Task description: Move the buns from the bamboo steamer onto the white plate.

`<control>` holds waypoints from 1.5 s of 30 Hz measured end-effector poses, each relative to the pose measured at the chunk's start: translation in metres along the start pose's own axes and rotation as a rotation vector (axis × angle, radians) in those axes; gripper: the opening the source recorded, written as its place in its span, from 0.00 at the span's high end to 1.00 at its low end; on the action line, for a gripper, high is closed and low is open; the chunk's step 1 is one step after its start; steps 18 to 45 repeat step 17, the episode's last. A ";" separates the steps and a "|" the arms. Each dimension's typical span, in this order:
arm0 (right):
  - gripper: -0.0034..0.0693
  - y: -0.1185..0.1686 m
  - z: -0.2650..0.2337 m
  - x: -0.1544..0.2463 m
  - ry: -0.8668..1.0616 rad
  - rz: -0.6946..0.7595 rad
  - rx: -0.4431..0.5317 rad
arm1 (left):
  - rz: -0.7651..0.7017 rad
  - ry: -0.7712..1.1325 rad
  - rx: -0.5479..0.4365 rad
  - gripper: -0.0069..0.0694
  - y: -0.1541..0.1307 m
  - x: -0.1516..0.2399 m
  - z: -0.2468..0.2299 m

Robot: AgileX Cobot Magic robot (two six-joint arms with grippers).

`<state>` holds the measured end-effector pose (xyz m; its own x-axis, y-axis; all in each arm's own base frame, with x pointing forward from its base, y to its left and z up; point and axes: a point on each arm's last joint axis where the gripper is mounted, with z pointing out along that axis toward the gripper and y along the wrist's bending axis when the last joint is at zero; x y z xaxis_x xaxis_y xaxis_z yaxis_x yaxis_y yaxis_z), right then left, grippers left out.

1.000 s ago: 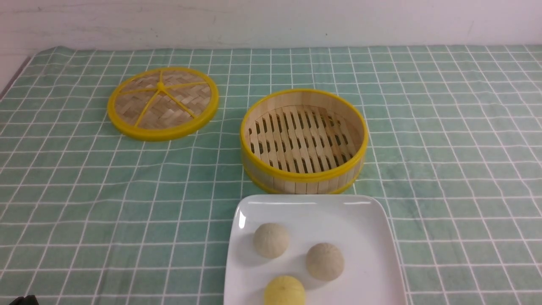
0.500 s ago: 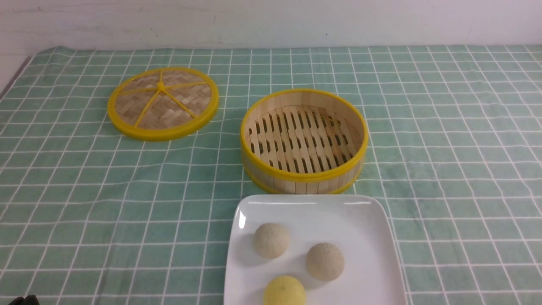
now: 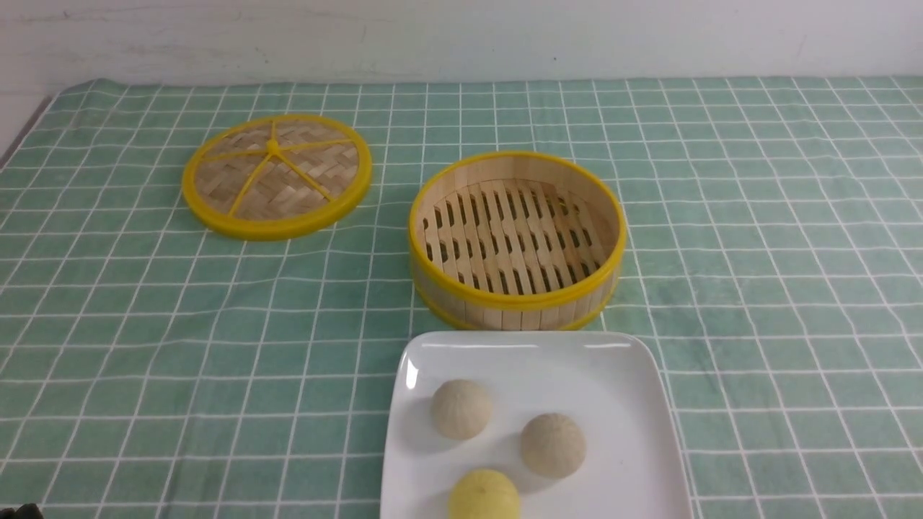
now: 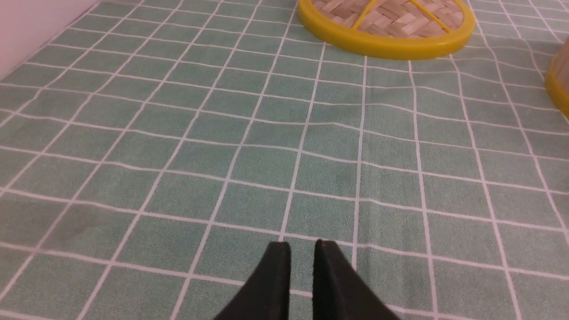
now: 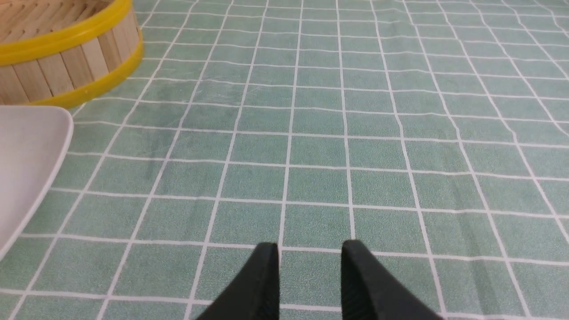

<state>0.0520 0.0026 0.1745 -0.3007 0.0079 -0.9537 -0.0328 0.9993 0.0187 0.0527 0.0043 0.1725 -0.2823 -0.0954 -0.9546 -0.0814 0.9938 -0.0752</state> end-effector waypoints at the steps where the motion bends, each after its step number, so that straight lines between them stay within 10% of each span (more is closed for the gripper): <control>1: 0.64 0.000 0.000 0.000 0.000 0.000 0.000 | 0.003 0.001 0.008 0.77 0.000 0.000 0.000; 45: 0.63 0.000 0.000 0.000 0.000 0.000 0.000 | 0.018 0.006 0.058 0.75 -0.003 0.000 0.000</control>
